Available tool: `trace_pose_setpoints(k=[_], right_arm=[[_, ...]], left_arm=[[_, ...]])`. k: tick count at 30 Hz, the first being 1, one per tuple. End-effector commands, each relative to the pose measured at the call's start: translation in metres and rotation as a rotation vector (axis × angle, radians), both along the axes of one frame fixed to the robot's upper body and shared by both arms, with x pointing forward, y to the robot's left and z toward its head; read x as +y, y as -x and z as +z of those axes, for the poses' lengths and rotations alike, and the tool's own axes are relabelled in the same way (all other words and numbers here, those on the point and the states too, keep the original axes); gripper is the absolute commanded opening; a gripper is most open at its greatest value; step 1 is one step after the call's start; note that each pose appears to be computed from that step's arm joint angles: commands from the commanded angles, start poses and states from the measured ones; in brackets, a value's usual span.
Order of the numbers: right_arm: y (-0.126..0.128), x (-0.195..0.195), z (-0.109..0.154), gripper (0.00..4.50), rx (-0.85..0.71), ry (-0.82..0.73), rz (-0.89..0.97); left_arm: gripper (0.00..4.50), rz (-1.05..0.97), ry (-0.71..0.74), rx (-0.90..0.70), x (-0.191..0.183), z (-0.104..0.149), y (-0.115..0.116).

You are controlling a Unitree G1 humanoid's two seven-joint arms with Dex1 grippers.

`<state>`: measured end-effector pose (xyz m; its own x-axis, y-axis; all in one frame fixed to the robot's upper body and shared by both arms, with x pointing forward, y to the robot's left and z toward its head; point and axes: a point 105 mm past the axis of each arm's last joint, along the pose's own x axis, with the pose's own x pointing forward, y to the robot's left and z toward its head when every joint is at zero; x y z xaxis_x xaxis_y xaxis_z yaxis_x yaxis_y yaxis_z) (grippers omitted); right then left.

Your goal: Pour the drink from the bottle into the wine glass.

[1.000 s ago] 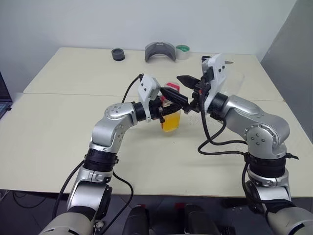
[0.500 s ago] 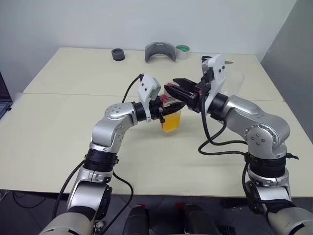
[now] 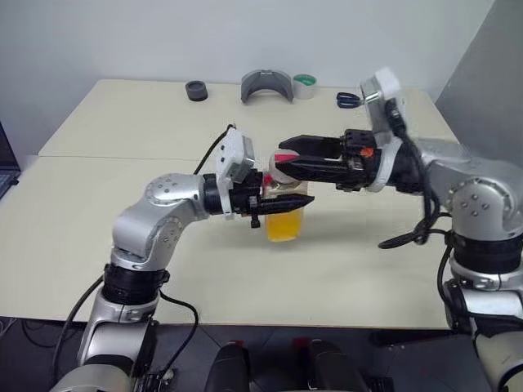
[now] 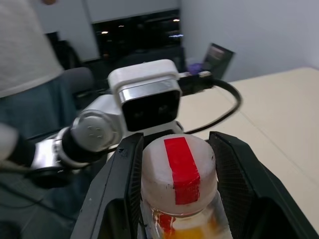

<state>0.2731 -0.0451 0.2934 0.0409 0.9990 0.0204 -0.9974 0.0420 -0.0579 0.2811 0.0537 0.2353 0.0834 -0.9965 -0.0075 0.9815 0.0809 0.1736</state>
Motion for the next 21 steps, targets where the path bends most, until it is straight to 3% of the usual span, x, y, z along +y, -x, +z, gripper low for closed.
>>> trace_pose_setpoints(k=[1, 2, 10, 16, 21], right_arm=[[-0.001, -0.002, 0.009, 1.75, -0.044, -0.003, 0.027], [-0.003, -0.004, 0.01, 1.75, -0.045, -0.005, 0.017], [-0.002, -0.039, 0.012, 4.48, -0.017, -0.025, -0.193], [-0.003, -0.026, 0.009, 4.48, -0.114, -0.084, -0.408], [-0.012, -0.002, 0.001, 4.48, -0.104, -0.151, -0.542]], left_arm=[[1.79, -0.091, 0.004, -0.084, -0.006, 0.018, 0.013], [1.79, -0.078, 0.0, -0.09, -0.005, 0.018, 0.009], [1.79, 0.102, -0.026, -0.116, 0.017, 0.003, -0.026], [1.79, 0.211, 0.018, -0.133, 0.014, 0.002, -0.052], [1.79, 0.248, 0.07, -0.153, 0.001, 0.007, -0.066]])
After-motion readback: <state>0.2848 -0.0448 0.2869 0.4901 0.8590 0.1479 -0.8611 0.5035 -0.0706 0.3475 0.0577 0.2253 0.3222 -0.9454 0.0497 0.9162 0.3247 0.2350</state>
